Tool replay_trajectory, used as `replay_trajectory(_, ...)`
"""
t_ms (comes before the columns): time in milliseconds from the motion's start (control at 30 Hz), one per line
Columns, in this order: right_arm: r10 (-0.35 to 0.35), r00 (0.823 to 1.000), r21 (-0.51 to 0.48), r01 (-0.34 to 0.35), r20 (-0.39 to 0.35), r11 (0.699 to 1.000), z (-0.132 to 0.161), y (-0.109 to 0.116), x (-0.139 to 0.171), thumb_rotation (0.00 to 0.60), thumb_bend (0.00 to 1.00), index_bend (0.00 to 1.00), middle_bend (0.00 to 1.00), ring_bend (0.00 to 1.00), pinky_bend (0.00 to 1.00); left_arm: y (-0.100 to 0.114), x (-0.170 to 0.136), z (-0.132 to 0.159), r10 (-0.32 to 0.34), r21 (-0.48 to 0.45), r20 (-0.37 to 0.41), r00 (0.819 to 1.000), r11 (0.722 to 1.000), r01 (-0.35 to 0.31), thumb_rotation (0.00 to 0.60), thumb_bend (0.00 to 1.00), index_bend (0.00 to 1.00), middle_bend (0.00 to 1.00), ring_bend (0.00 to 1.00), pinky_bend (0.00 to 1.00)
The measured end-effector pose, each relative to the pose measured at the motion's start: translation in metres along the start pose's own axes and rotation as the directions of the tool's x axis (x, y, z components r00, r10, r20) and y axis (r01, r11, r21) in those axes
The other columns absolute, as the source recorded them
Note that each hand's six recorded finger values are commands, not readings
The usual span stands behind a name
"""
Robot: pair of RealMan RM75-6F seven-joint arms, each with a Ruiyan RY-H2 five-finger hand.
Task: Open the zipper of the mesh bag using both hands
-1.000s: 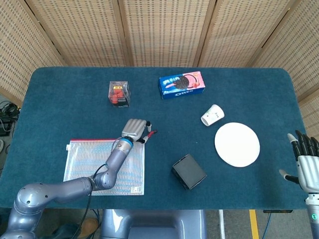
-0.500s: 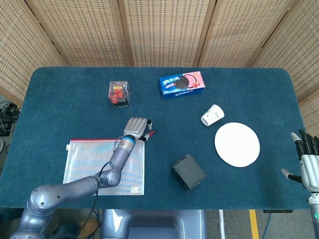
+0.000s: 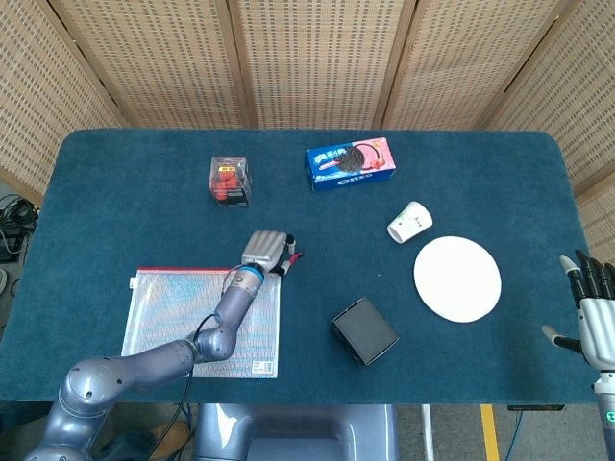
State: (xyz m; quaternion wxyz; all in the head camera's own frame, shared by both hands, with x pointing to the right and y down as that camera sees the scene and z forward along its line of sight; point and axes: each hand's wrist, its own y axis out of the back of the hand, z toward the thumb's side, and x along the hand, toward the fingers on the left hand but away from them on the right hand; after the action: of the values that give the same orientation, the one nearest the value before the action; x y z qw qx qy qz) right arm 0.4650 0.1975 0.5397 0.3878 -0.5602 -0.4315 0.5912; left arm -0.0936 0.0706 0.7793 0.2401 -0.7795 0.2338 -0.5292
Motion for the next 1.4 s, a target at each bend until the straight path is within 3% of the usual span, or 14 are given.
replay_trajectory(600, 0.003, 1.0, -0.007, -0.003, -0.006, 1.0, 0.001, 0.001, 0.001, 0.6, 0.0, 0.05, 0.0, 0.0, 0.0, 0.01, -0.01, 0.017, 0.035, -0.023, 0.047, 0.998, 0.999, -0.034, 0.6, 0.44, 0.46, 0.98, 0.98, 1.0)
replay_trajectory(967, 0.005, 1.0, -0.01, -0.005, -0.007, 1.0, 0.001, 0.001, 0.0, 0.6, 0.0, 0.05, 0.0, 0.0, 0.0, 0.002, -0.003, 0.014, 0.046, -0.015, -0.019, 0.999, 0.999, -0.047, 0.6, 0.42, 0.47, 0.98, 0.98, 1.0)
replay_trajectory(1400, 0.011, 1.0, -0.014, -0.011, -0.009, 1.0, 0.001, 0.0, 0.0, 0.6, 0.0, 0.05, 0.0, 0.0, 0.0, -0.002, -0.005, 0.021, 0.008, -0.035, -0.02, 1.0, 0.999, -0.009, 0.6, 0.41, 0.47, 0.98, 0.98, 1.0)
